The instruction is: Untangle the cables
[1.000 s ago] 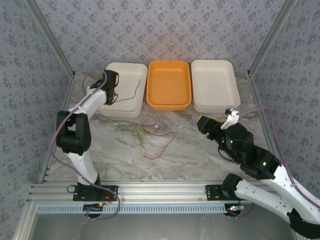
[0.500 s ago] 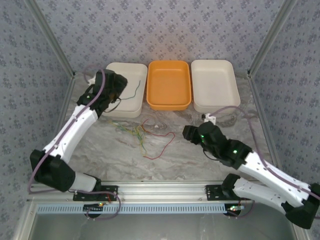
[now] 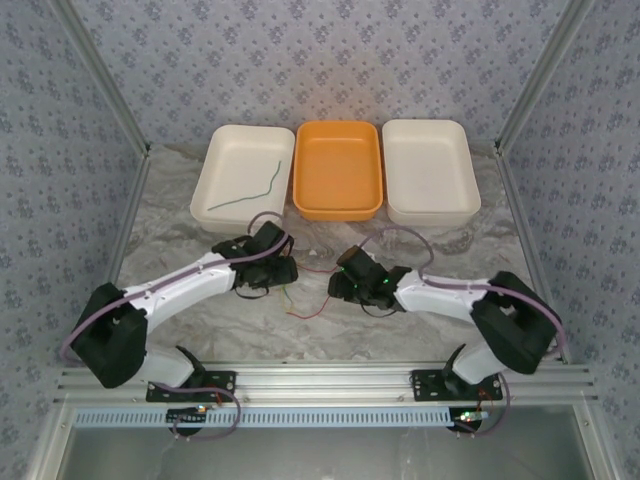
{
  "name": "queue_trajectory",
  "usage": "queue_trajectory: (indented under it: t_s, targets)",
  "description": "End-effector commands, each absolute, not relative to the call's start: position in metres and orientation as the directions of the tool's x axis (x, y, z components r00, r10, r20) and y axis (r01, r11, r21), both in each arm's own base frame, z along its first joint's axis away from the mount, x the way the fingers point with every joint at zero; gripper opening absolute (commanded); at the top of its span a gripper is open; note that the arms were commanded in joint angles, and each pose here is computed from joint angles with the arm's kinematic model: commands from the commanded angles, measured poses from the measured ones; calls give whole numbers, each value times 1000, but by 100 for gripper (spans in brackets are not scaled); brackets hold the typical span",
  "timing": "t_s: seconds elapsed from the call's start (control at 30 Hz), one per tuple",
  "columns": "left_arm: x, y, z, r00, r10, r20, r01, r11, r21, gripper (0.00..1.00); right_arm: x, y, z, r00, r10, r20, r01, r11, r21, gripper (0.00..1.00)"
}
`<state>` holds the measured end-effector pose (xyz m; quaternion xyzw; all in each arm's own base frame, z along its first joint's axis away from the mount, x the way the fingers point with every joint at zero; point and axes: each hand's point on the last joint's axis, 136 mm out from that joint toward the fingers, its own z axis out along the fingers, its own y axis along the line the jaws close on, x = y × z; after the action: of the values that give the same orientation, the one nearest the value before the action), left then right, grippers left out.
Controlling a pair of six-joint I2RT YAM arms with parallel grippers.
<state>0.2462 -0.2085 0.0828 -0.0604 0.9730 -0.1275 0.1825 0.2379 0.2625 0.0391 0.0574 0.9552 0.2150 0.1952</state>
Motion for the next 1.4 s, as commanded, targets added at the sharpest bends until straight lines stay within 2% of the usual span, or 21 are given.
queue_trajectory:
  t_s: [0.0,0.07,0.17,0.27,0.33,0.4,0.5,0.53,0.7,0.87,1.03,1.1,1.17,1.23,1.37]
  targets:
    - [250,-237,79,-925,-160,-344,-29,934,-357,64,256,285,46,-909,254,-331,53,858,511,49]
    - [256,-243,74,-923,-136,-360,-8,942,-336,64,260,284,39,-907,269,-323,74,859,507,45]
    - [265,-226,56,-925,-92,-369,-27,984,-177,62,264,278,34,-903,283,-324,95,867,490,35]
    - [268,-219,32,-935,-65,-350,-32,995,-98,60,266,270,36,-895,279,-347,95,881,463,8]
    - [271,-222,19,-938,-66,-339,-35,995,-94,58,266,264,42,-890,271,-367,89,892,443,0]
    - [276,-219,9,-933,-80,-351,-61,996,-67,45,266,257,52,-879,264,-396,80,902,424,0]
    - [282,-195,-1,-916,-140,-377,-157,987,14,5,266,239,74,-856,258,-449,80,922,378,0]
    - [283,-191,-4,-911,-169,-376,-185,983,8,0,266,230,81,-849,243,-469,76,935,347,0]
    - [284,-176,-2,-892,-243,-381,-245,969,-44,0,265,175,128,-794,216,-569,89,966,242,0]
    - [290,-178,16,-874,-279,-398,-254,960,-116,0,267,129,174,-729,243,-639,99,962,253,0]
    - [296,-193,42,-863,-297,-409,-229,951,-209,0,268,114,206,-698,215,-683,40,964,262,0]
    - [297,-198,62,-849,-307,-431,-208,942,-262,11,269,114,218,-685,206,-699,15,963,269,0]
    - [298,-202,93,-820,-327,-469,-183,927,-327,39,270,116,229,-675,198,-710,-13,960,280,0]
    - [297,-204,126,-790,-343,-508,-146,910,-387,56,271,121,239,-669,188,-720,-53,953,298,0]
    - [292,-217,189,-756,-337,-561,-19,868,-496,71,274,141,252,-654,159,-740,-158,927,339,0]
